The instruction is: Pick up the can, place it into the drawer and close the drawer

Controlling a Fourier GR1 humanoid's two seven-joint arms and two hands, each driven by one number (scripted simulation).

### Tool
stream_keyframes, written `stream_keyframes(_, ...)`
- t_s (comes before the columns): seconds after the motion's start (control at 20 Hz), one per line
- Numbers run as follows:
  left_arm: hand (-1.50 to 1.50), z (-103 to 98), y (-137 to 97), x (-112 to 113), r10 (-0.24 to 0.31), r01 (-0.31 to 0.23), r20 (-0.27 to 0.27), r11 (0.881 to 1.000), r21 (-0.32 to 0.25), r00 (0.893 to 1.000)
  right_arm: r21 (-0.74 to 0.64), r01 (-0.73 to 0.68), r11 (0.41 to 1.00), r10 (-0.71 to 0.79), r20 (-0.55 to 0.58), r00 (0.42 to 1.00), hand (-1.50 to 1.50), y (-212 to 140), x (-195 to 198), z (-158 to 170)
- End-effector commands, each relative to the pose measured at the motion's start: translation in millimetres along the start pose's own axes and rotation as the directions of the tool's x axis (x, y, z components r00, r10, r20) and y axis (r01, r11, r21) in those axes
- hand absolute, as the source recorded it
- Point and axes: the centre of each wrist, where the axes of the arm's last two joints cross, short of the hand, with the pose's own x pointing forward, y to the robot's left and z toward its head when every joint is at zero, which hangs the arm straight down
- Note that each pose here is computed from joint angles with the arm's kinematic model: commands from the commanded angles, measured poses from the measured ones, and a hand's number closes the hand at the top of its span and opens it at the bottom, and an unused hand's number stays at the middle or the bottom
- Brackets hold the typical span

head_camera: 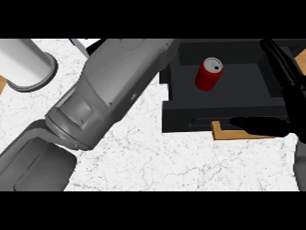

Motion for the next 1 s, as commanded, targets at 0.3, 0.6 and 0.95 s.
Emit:
stream_keyframes(0.3, -1.5, -1.2, -0.2, 6.2, 0.008, -0.008, -0.01, 1.0, -0.023, 1.0, 0.09, -0.241, 0.966, 0.241, 0.015, 0.97, -1.5, 90.2, -23.3, -30.0)
stream_keyframes(0.6, -1.5, -11.8, 24.2, 16.8, 0.006, -0.006, 0.007, 1.0, 0.013, 1.0, 0.066, -0.278, 0.958, 0.28, -0.014, 0.96, -1.5, 109.7, -66.3, -48.1)
stream_keyframes(0.95, -1.5, -22.1, 59.5, 8.1, -0.001, 0.002, -0.018, 1.0, 0.026, 1.0, -0.032, -0.361, 0.932, 0.359, -0.044, 0.932, -1.5, 124.7, -63.2, -87.2)
